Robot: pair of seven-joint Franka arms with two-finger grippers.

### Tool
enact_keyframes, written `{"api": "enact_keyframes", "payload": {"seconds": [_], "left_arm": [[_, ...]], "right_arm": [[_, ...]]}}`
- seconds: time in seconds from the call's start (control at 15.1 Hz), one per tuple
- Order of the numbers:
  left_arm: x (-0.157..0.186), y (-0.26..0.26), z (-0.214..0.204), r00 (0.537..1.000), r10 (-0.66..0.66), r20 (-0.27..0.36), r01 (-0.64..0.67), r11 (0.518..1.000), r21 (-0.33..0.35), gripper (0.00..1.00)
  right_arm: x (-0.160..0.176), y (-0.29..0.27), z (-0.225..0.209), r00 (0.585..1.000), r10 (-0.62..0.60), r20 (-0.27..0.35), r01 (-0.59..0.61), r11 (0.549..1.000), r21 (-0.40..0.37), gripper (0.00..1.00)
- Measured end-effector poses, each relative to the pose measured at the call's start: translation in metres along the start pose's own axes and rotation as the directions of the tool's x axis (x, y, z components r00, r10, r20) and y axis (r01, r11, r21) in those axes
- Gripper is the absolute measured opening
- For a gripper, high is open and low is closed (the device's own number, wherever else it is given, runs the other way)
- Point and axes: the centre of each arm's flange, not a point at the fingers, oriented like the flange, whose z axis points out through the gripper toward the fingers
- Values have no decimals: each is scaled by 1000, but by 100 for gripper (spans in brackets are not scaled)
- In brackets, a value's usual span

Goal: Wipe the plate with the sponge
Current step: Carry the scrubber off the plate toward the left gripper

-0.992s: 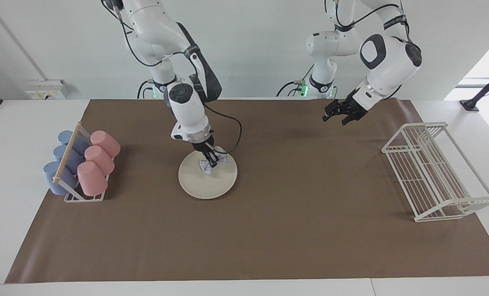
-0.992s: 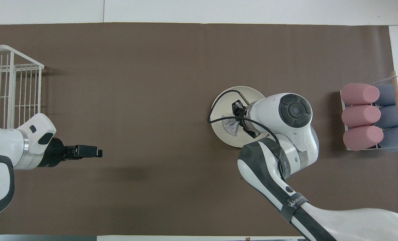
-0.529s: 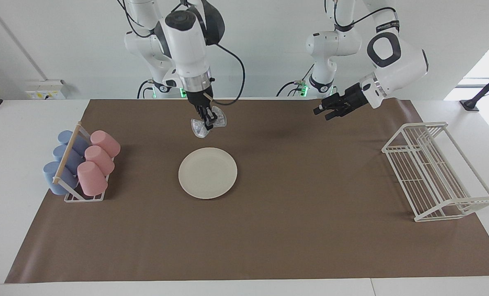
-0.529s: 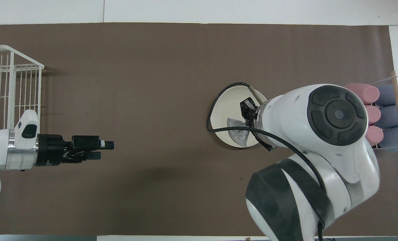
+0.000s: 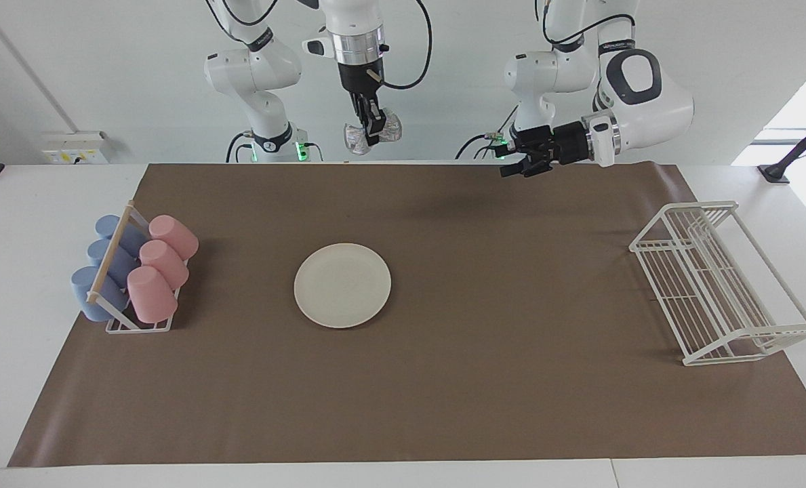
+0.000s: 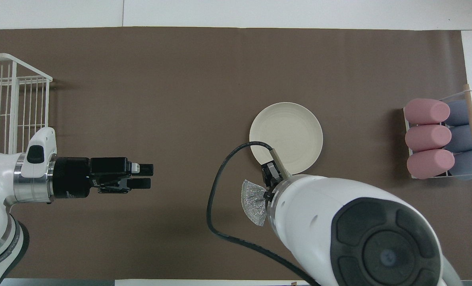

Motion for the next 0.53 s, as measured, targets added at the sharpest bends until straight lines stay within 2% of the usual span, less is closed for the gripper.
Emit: {"api": "enact_keyframes", "payload": {"seconds": [0.13,0.33,0.53], "left_arm": [[-7,9,17,999,16,42,-14,999,-37,100],[-21,21,52,995,31,93,-25,997,-70,100],[-30,29,77,995,34,91,-25,995,-98,100]], "right_arm": [[-11,1,-9,997,59,44,-59,998,4,12],[-13,0,-13,993,102,67,-102,995,3,12],[-13,-2,-12,992,107,68,-108,994,0,12]]}}
